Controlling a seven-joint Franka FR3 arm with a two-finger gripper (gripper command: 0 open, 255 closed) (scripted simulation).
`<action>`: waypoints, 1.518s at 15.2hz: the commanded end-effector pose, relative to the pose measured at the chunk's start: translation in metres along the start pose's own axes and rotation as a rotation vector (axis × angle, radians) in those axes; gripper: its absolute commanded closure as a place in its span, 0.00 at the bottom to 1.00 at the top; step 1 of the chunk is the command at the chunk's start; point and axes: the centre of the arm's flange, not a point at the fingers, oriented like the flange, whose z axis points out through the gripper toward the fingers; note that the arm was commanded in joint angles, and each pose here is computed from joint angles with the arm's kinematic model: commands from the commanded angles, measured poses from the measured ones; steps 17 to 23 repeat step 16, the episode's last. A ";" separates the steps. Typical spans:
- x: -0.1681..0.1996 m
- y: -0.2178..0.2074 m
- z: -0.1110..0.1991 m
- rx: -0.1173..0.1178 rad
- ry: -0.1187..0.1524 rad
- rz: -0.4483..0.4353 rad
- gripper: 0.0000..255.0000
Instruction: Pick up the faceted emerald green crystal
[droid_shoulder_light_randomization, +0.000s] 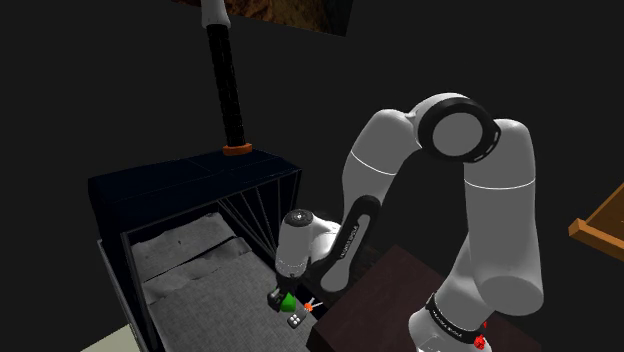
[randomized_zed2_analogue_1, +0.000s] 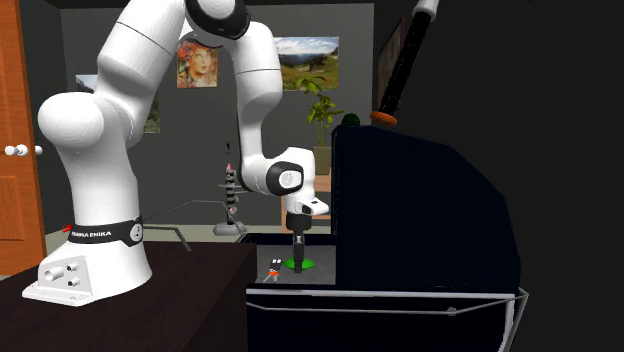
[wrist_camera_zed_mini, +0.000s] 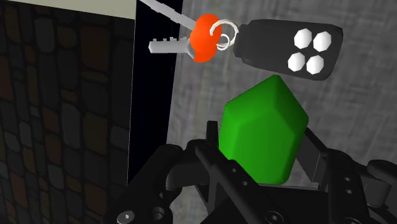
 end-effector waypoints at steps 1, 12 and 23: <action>-0.001 0.000 -0.007 -0.001 -0.002 0.001 1.00; -0.002 0.000 -0.065 -0.001 -0.002 0.001 1.00; -0.002 0.000 -0.077 -0.001 -0.002 0.001 1.00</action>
